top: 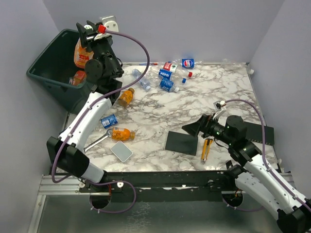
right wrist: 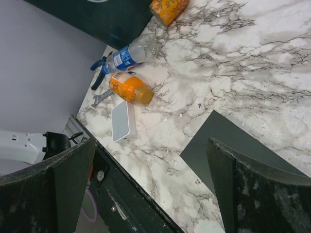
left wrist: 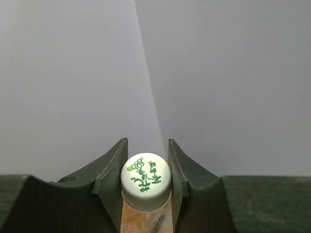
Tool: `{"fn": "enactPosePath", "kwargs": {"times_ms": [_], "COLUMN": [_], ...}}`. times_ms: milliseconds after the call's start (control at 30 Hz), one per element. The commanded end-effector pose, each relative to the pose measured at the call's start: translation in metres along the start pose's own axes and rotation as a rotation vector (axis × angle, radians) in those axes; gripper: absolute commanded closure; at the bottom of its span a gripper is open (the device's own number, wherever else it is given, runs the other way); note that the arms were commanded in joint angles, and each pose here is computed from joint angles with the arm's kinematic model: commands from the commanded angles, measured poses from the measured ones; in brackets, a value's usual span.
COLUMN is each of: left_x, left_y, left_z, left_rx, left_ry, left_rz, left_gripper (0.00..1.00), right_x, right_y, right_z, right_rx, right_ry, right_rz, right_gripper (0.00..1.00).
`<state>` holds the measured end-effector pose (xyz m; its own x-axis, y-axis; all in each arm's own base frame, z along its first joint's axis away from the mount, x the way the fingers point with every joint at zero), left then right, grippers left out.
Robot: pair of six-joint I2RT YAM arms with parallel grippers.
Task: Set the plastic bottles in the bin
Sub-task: Place the plastic bottle in the trash bin.
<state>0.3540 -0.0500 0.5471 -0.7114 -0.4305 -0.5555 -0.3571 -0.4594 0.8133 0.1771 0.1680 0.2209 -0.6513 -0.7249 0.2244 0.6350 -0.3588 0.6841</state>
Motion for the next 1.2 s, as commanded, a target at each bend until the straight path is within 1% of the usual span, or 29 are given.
{"fn": "enactPosePath", "kwargs": {"times_ms": [0, 100, 167, 333, 433, 500, 533, 567, 633, 700, 733, 767, 900, 1000, 1067, 1133, 1167], "left_x": [-0.013, -0.017, -0.017, -0.017, -0.019, -0.020, -0.020, -0.021, -0.022, -0.025, -0.026, -0.028, -0.028, -0.010, 0.015, 0.050, 0.076], "left_y": [0.012, 0.006, -0.006, -0.046, -0.065, -0.076, -0.081, -0.084, -0.083, -0.074, -0.067, -0.059, -0.013, 0.030, 0.060, 0.082, 0.094], "left_z": [0.030, 0.019, 0.013, 0.004, 0.001, 0.000, 0.000, 0.001, 0.001, 0.004, 0.006, 0.008, 0.012, -0.003, -0.026, -0.056, -0.074], "left_rx": [0.049, 0.034, 0.013, 0.010, 0.008, 0.014, 0.022, 0.032, 0.054, 0.083, 0.104, 0.123, 0.199, 0.257, 0.277, 0.300, 0.323], "left_ry": [0.156, 0.142, 0.135, 0.160, 0.166, 0.174, 0.181, 0.187, 0.190, 0.194, 0.199, 0.200, 0.185, 0.114, -0.018, -0.204, -0.322], "left_rz": [-0.088, -0.117, -0.118, -0.045, -0.008, 0.014, 0.024, 0.031, 0.032, 0.019, 0.009, -0.002, -0.061, -0.078, -0.089, -0.074, -0.063], "left_gripper": [1.00, 1.00, 1.00, 1.00, 0.96, 0.91, 0.86, 0.76, 0.49, 0.29, 0.13, 0.02, 0.01, 0.01, 0.01, 0.01, 0.01], "right_x": [0.009, 0.016, 0.019, 0.030, 0.036, 0.039, 0.040, 0.041, 0.042, 0.044, 0.044, 0.044, 0.043, 0.042, 0.043, 0.046, 0.048], "right_y": [-0.007, -0.015, -0.019, -0.018, -0.016, -0.016, -0.016, -0.016, -0.016, -0.015, -0.014, -0.013, -0.009, -0.002, 0.007, 0.020, 0.029], "right_z": [0.002, -0.002, -0.005, -0.004, -0.002, -0.001, -0.001, 0.000, 0.001, 0.002, 0.004, 0.005, 0.007, 0.005, 0.001, -0.003, -0.004], "right_rx": [0.007, -0.012, -0.028, -0.035, -0.021, -0.011, -0.009, -0.006, -0.003, 0.001, 0.004, 0.006, 0.011, 0.010, 0.009, 0.016, 0.023], "right_ry": [0.022, 0.015, 0.015, 0.009, 0.006, 0.001, 0.001, 0.001, 0.001, 0.004, 0.008, 0.010, 0.012, -0.022, -0.080, -0.154, -0.192], "right_rz": [0.007, -0.004, -0.014, -0.062, -0.078, -0.079, -0.076, -0.073, -0.069, -0.072, -0.075, -0.076, -0.084, -0.107, -0.149, -0.218, -0.255], "right_gripper": [0.00, 0.00, 0.00, 0.00, 0.00, 0.00, 0.00, 0.00, 0.00, 0.00, 0.00, 0.00, 0.00, 0.00, 0.00, 0.00, 0.00]}}
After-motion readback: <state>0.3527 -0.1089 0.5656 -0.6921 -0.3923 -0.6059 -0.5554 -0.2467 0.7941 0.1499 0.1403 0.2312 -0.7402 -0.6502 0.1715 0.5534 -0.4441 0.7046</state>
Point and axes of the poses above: each gripper's point midway between its finger pads, its own x axis back along the fingers, its own z axis along the line the jaws close on, y = z × x, the point moved 5 cm from there along x, back along the fingers, and after that the axes turned 3 degrees about -x, right-handed, at the moved point
